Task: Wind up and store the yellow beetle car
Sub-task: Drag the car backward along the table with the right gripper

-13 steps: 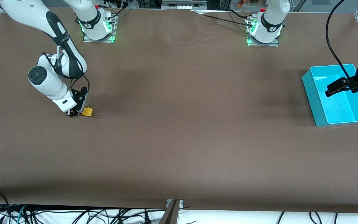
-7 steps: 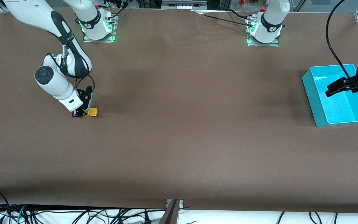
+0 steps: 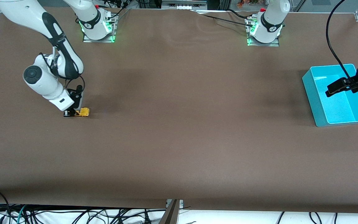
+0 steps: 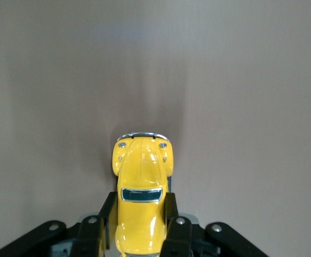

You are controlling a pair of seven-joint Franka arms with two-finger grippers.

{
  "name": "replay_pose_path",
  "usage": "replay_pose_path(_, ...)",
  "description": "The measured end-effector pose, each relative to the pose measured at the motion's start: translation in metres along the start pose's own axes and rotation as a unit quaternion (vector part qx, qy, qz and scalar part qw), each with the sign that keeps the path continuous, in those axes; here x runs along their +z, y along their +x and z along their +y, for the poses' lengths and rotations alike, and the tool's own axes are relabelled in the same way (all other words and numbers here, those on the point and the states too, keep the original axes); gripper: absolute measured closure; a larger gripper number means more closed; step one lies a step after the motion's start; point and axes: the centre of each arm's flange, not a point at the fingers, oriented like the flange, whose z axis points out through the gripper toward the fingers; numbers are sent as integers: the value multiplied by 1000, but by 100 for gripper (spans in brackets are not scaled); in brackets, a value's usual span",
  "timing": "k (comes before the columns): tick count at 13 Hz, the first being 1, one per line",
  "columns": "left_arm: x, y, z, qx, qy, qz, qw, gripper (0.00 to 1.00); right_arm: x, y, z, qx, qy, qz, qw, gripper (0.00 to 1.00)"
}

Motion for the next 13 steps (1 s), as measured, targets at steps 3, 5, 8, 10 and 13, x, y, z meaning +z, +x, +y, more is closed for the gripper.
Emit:
replay_pose_path(3,0,0,0,0,0,0,1000,0,2,-49,0,-9,-2,-5,1000,61)
replay_pose_path(5,0,0,0,0,0,0,1000,0,2,-73,0,-12,-4,-7,1000,61)
replay_pose_path(8,0,0,0,0,0,0,1000,0,4,-90,1,-15,-5,-10,1000,61)
replay_pose_path(10,0,0,0,0,0,0,1000,0,4,-91,1,-15,-5,-10,1000,61)
replay_pose_path(13,0,0,0,0,0,0,1000,0,19,-86,2,-20,0,-6,1000,44)
